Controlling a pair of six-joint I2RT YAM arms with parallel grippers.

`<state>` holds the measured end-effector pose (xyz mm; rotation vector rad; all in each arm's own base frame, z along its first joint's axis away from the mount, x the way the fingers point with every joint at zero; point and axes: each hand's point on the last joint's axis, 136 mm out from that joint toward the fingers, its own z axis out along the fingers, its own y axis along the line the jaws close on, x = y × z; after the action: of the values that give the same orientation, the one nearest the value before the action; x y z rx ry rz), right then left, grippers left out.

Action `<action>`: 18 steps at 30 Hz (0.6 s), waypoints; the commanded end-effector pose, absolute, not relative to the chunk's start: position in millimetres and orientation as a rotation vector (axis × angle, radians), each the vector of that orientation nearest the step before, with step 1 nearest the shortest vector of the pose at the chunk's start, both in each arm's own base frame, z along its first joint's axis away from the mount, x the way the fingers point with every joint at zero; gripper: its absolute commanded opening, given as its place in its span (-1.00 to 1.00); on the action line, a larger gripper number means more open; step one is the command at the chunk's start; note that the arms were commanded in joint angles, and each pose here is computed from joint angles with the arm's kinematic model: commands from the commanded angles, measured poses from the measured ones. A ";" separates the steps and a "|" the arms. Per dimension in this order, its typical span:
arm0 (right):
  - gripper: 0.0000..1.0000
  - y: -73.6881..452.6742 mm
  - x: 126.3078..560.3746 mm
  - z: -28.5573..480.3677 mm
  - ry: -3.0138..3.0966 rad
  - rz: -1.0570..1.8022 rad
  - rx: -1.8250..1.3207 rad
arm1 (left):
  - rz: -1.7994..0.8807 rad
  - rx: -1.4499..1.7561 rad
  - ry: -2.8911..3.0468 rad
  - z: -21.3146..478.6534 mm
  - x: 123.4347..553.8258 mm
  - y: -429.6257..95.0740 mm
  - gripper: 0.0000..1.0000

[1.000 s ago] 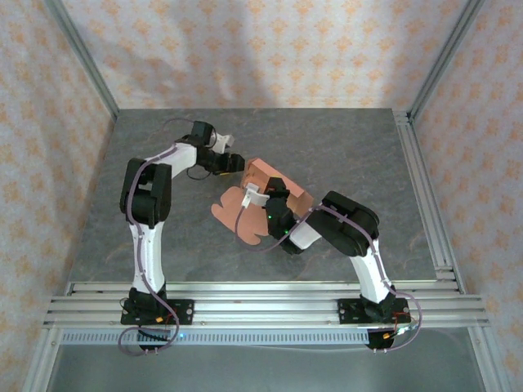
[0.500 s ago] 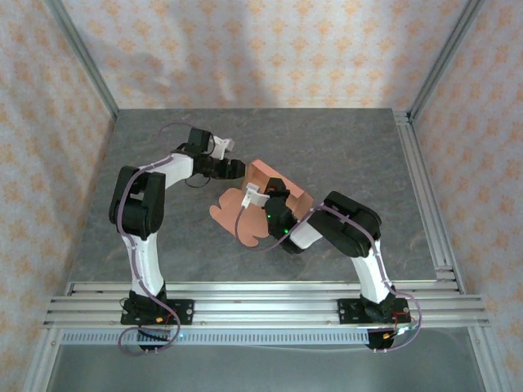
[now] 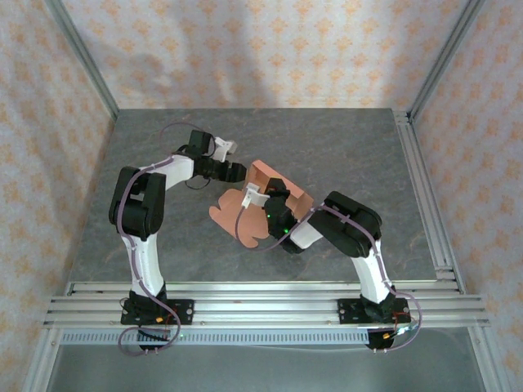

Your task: Fold the paper box

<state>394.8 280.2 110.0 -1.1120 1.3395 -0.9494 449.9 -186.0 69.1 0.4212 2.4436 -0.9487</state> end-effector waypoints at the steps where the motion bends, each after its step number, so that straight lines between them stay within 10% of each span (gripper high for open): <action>1: -1.00 285.2 391.6 114.3 1.340 -0.908 -1.116 | -0.998 0.517 2.421 79.4 434.6 -200.5 0.39; 18: -1.00 284.8 390.5 110.8 1.354 -0.897 -1.127 | -1.040 0.548 2.406 84.0 429.5 -205.8 0.52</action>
<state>394.2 279.5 108.4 -1.1190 1.3552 -0.9419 442.8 -192.9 70.1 0.4786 2.4336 -0.9821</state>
